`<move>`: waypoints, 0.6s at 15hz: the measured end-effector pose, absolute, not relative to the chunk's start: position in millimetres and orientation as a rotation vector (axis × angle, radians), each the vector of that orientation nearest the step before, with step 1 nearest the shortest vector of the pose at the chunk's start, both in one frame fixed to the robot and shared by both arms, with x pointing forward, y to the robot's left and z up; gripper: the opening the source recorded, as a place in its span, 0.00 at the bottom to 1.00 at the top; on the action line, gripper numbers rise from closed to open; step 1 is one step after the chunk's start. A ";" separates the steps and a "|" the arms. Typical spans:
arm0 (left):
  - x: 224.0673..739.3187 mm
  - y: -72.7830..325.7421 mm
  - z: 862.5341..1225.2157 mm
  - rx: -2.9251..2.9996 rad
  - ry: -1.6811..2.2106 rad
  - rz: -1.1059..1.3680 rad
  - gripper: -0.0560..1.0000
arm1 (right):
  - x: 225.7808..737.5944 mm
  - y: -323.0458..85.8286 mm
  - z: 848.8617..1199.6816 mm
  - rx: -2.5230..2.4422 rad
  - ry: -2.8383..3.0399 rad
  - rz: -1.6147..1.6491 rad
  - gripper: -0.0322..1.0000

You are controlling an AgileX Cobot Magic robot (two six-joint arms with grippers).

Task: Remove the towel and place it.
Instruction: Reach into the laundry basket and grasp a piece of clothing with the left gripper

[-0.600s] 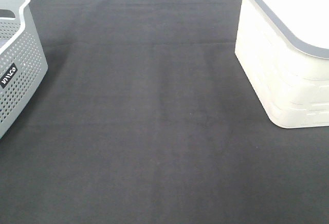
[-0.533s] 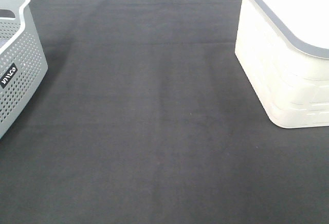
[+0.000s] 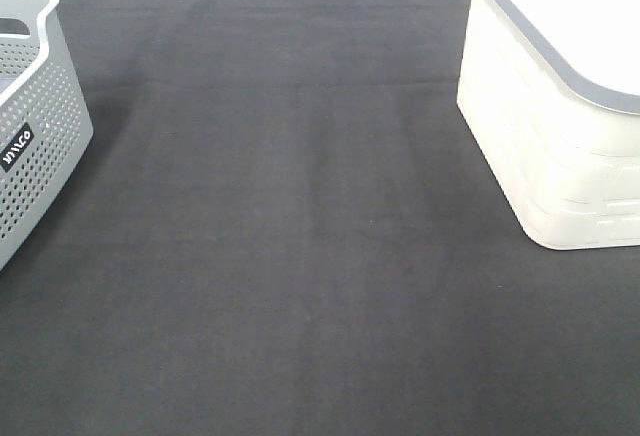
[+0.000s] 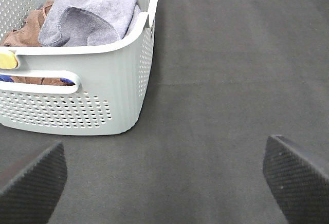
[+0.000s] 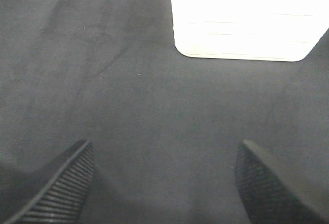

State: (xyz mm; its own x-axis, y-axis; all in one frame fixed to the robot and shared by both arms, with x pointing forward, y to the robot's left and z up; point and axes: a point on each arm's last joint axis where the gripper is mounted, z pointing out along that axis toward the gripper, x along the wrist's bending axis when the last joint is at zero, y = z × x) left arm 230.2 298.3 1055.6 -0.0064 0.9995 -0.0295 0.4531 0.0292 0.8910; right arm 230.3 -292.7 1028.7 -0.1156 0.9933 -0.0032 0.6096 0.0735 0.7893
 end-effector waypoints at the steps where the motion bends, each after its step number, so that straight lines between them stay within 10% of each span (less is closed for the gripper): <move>1: 230.2 298.3 1055.6 1.522 1.560 0.925 0.98 | 230.3 -292.7 1028.7 1.590 1.788 0.871 0.75; 9: 230.2 298.3 1055.6 1.522 1.560 0.925 0.98 | 230.3 -292.7 1028.7 1.590 1.788 0.871 0.75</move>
State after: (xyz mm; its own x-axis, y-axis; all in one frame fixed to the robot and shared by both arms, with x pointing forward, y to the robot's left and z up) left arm 230.2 298.3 1055.6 -0.0064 0.9995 -0.0295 0.4531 0.0292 0.8910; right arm 230.3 -292.7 1028.7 -0.1156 0.9933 -0.0032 0.6096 0.0735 0.7893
